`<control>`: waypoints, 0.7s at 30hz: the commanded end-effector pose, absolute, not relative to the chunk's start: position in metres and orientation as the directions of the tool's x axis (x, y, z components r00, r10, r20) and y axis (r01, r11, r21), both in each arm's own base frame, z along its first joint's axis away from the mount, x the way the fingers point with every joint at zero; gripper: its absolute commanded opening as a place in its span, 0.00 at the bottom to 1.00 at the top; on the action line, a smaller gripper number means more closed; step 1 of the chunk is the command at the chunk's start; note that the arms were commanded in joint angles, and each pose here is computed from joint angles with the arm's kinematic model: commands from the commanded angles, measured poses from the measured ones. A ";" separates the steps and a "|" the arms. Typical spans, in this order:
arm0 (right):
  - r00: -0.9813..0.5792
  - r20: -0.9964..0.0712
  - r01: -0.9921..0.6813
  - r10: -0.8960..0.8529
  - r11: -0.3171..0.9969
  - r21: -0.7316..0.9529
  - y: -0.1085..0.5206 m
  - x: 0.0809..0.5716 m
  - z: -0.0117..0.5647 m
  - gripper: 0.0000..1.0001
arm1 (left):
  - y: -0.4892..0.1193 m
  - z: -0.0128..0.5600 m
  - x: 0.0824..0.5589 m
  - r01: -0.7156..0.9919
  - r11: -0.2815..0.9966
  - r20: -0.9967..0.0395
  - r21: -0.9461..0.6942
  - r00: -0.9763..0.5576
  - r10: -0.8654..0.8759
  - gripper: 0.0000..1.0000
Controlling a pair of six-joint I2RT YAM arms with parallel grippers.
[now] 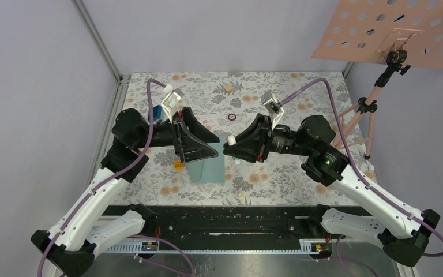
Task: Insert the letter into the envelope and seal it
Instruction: Adjust the solid glue.
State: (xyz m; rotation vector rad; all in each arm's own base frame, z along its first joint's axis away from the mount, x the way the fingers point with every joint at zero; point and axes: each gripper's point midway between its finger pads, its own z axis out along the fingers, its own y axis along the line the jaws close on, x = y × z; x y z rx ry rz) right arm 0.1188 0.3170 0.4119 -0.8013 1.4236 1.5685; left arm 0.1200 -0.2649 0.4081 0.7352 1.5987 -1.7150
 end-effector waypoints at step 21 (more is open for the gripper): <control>-0.483 -0.714 -0.803 0.507 0.070 0.592 0.317 0.167 0.450 0.00 | -0.288 0.429 0.130 0.767 -0.128 -0.728 -0.629 -0.639 -0.249 0.84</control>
